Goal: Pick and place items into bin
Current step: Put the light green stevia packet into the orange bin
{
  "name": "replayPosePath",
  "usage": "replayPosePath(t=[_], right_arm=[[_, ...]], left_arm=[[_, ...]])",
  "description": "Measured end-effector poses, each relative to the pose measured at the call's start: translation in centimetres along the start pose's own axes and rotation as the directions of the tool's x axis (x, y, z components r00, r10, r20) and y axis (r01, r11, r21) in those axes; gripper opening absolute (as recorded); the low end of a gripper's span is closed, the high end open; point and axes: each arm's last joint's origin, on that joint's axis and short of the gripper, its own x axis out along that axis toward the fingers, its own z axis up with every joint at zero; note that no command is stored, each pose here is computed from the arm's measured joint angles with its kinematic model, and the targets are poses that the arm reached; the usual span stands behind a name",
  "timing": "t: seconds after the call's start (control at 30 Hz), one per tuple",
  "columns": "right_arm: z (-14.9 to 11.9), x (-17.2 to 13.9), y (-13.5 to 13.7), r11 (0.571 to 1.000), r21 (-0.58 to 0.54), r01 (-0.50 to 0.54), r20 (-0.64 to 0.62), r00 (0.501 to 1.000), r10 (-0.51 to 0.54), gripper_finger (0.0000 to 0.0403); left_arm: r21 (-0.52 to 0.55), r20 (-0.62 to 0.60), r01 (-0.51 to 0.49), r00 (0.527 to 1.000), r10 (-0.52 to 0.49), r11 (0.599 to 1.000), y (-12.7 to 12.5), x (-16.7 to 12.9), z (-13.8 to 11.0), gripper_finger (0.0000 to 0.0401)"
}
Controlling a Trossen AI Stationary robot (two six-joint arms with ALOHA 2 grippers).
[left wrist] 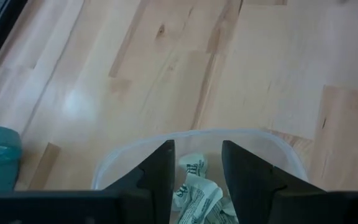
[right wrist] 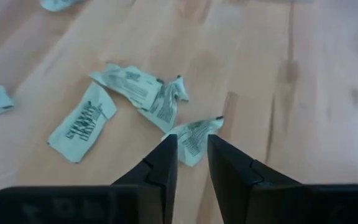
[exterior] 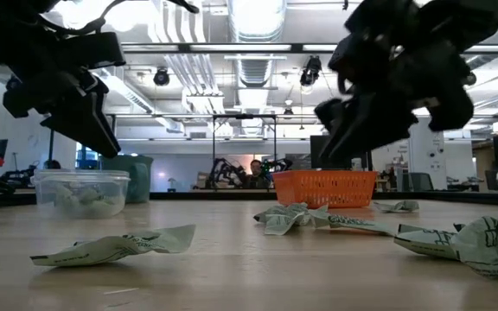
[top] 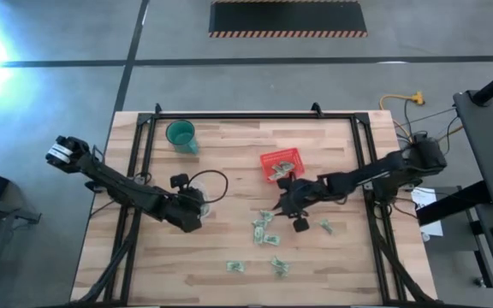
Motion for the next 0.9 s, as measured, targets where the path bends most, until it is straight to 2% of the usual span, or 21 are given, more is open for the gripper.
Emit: replayPosePath(t=[0.13, 0.3, 0.77, 0.9], right_arm=[[0.1, 2.1, -0.3, 0.999, 0.042, -0.004, -0.043, 0.999, 0.006, 0.0088], [0.5, 3.8, -0.7, 0.999, 0.038, -0.005, -0.073, 0.997, 0.007, 0.0108], [0.7, 4.0, -1.1, 0.997, 0.074, 0.008, -0.093, 0.996, -0.001, 0.0183], [0.5, 4.1, -1.3, 0.995, 0.069, 0.066, -0.107, 0.993, -0.058, 0.019]], left_arm=[[-0.001, -0.007, 0.016, 1.0, -0.016, 1.0, -0.1, 0.0, 0.0, 0.0116], [-0.001, -0.009, 0.02, 1.0, -0.02, 1.0, -0.1, 0.0, 0.0, 0.0116], [-0.006, -0.004, 0.023, 1.0, -0.023, 1.0, -0.1, 0.0, 0.1, 0.0116], [-0.006, -0.003, 0.023, 1.0, -0.023, 1.0, -0.1, 0.0, 0.1, 0.0116]])
